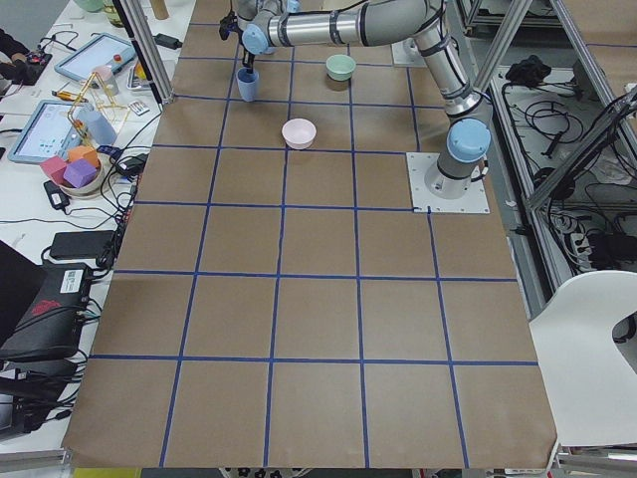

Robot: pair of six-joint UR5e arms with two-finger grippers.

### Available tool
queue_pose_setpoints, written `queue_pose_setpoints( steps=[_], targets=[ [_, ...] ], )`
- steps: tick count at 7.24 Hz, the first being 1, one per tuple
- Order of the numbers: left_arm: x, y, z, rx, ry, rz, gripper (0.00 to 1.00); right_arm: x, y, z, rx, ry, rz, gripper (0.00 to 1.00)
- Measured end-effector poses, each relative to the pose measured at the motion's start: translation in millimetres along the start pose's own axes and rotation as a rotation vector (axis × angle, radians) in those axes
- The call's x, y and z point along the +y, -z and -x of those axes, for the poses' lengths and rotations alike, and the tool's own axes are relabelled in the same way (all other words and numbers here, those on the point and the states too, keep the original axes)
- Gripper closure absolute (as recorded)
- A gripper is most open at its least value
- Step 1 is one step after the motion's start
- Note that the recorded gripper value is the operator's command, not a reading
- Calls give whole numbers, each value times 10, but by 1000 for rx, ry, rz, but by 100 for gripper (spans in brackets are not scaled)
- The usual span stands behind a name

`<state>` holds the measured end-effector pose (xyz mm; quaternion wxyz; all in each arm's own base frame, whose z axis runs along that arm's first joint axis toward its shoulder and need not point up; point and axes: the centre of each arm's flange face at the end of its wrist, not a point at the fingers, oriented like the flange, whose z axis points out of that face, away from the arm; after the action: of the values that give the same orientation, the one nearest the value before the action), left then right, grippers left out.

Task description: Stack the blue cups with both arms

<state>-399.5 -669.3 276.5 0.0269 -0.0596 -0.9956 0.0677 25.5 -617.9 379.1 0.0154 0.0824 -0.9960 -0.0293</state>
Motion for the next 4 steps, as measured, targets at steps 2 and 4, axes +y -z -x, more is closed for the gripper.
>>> queue_pose_setpoints(
  steps=[2,4],
  targets=[
    [9,-101,-20,-1,1,13,0,-172,-242,-150,0,5,-10,0],
    [-8,-11,1,-2,4,8,0,-356,-525,-208,0,36,-31,0]
  ],
)
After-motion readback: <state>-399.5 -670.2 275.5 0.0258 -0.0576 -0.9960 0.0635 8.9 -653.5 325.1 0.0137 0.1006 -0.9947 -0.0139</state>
